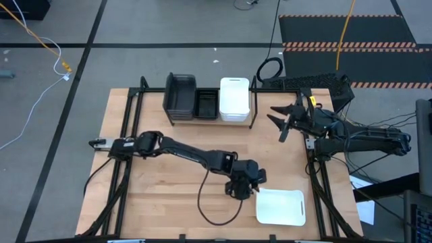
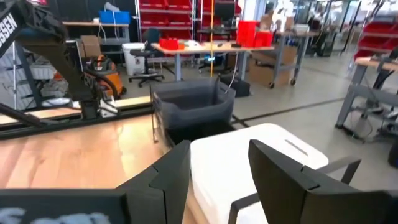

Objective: Stack baskets on shelf by color
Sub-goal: Stack the white bin on top of the white bin

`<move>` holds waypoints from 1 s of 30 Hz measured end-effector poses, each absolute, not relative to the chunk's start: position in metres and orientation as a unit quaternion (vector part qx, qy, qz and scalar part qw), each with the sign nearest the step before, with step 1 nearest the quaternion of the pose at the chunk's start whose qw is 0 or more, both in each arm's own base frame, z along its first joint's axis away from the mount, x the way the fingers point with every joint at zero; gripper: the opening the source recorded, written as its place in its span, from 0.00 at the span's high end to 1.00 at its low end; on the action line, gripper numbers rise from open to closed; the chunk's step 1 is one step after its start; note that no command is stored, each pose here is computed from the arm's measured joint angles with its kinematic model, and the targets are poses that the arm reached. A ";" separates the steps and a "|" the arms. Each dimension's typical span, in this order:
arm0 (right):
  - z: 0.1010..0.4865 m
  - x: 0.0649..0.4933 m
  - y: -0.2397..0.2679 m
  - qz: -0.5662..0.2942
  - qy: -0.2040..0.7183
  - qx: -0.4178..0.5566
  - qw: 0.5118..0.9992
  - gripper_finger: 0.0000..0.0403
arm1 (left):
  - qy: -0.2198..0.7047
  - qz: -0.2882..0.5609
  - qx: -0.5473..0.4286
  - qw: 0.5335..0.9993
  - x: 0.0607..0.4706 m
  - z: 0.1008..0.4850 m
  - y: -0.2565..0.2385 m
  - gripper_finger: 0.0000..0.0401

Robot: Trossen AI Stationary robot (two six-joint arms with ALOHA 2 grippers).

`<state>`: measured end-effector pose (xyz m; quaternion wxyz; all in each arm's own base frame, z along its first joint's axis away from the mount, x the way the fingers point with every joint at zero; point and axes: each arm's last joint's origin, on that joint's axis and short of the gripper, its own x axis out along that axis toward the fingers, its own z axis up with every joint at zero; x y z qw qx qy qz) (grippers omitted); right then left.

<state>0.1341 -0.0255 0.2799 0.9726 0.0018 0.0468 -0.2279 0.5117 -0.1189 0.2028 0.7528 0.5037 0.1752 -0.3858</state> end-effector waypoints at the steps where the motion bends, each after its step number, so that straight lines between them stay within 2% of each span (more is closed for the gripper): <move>1: 0.279 0.134 -0.025 -0.228 0.050 0.005 0.972 0.61 | 0.174 -0.389 0.507 0.749 0.513 0.197 -0.120 0.70; 10: 0.275 0.133 -0.025 -0.229 0.068 0.011 0.971 0.61 | 0.164 -0.408 0.523 0.730 0.517 0.177 -0.123 0.83; 16: 0.277 0.132 -0.025 -0.227 0.064 -0.007 0.972 0.61 | 0.259 -0.387 0.543 0.698 0.503 0.190 -0.108 0.97; 18: 0.279 0.132 -0.025 -0.227 0.056 -0.014 0.972 0.61 | 0.274 -0.379 0.544 0.697 0.497 0.203 -0.102 0.98; 22: 0.285 0.131 -0.025 -0.227 0.032 -0.028 0.973 0.61 | 0.282 -0.346 0.509 0.736 0.485 0.243 -0.094 0.95; 27: 0.288 0.129 -0.025 -0.227 0.017 -0.039 0.973 0.61 | 0.328 -0.274 0.358 0.830 0.474 0.271 -0.088 0.96; 30: 0.290 0.129 -0.025 -0.227 0.008 -0.044 0.973 0.61 | 0.339 -0.239 0.298 0.860 0.466 0.289 -0.085 0.99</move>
